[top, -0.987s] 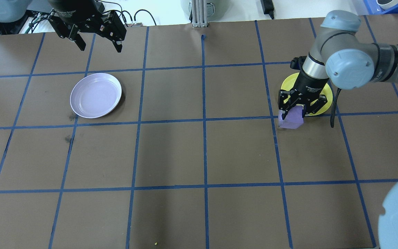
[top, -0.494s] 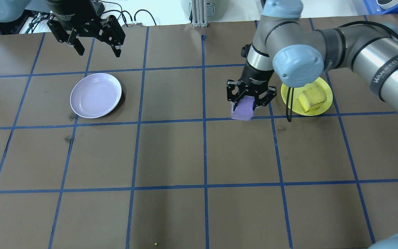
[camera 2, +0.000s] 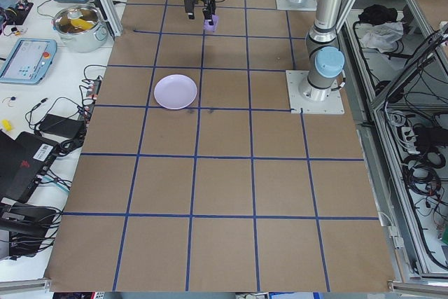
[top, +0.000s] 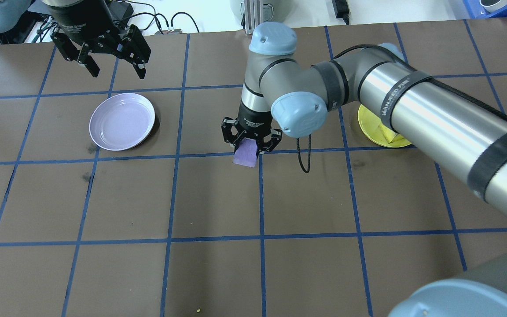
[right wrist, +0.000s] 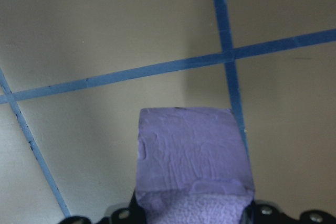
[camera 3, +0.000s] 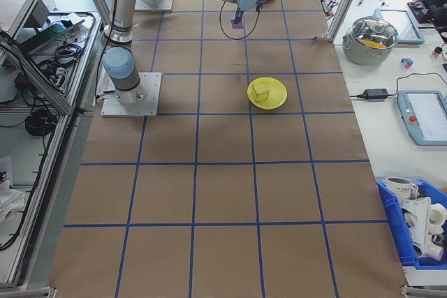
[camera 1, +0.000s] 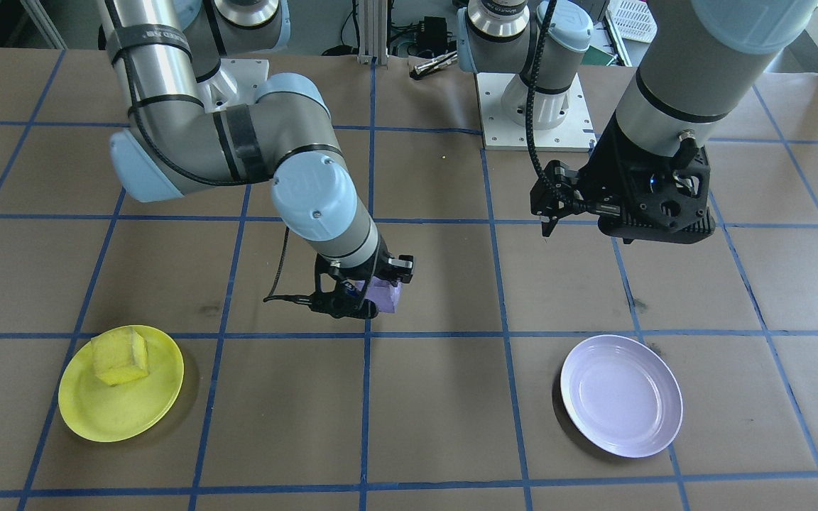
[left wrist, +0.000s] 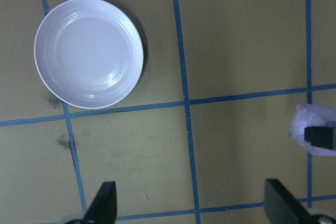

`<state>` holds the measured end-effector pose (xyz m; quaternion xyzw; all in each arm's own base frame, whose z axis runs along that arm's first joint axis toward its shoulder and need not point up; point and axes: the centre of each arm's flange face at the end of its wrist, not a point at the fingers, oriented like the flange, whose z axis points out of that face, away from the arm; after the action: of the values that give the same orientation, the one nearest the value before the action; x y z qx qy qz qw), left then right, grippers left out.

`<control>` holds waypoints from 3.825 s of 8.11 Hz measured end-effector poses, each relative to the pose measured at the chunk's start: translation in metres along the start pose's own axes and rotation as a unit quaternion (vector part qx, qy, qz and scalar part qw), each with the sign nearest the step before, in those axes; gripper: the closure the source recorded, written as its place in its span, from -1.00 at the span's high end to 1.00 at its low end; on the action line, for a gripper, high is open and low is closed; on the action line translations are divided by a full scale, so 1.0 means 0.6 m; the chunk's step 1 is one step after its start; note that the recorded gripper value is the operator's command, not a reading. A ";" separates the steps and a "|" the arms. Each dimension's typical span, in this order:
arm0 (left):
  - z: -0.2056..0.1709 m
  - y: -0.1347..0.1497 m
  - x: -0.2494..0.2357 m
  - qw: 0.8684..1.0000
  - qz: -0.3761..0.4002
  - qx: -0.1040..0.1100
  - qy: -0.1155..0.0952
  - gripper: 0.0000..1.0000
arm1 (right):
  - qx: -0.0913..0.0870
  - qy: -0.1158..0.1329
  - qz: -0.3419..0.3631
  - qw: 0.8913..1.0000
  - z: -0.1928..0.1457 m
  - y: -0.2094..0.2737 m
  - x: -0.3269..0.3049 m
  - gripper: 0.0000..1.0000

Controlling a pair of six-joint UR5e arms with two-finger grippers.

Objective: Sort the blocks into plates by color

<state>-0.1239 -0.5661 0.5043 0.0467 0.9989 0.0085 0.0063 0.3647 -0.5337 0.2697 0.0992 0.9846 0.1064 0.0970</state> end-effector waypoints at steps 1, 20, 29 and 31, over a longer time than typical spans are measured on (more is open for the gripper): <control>-0.001 0.000 -0.020 1.000 -0.004 0.000 0.001 1.00 | -0.002 0.001 -0.006 1.000 0.039 0.016 -0.034 -1.00; 0.303 0.050 0.198 0.999 0.036 -0.028 0.004 1.00 | 0.158 0.122 -0.163 0.966 -0.350 -0.088 0.332 1.00; 0.451 0.036 0.253 0.995 0.093 -0.037 0.004 1.00 | 0.176 0.108 -0.119 0.971 -0.390 -0.029 0.332 1.00; 0.468 0.036 0.270 0.994 0.102 -0.033 0.004 1.00 | 0.175 0.108 -0.119 0.971 -0.390 -0.029 0.332 1.00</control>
<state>-0.2795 -0.5247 0.2220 0.1481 0.9880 0.0427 0.0031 0.1206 -0.5520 0.4561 -0.0151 0.9973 -0.0702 -0.0172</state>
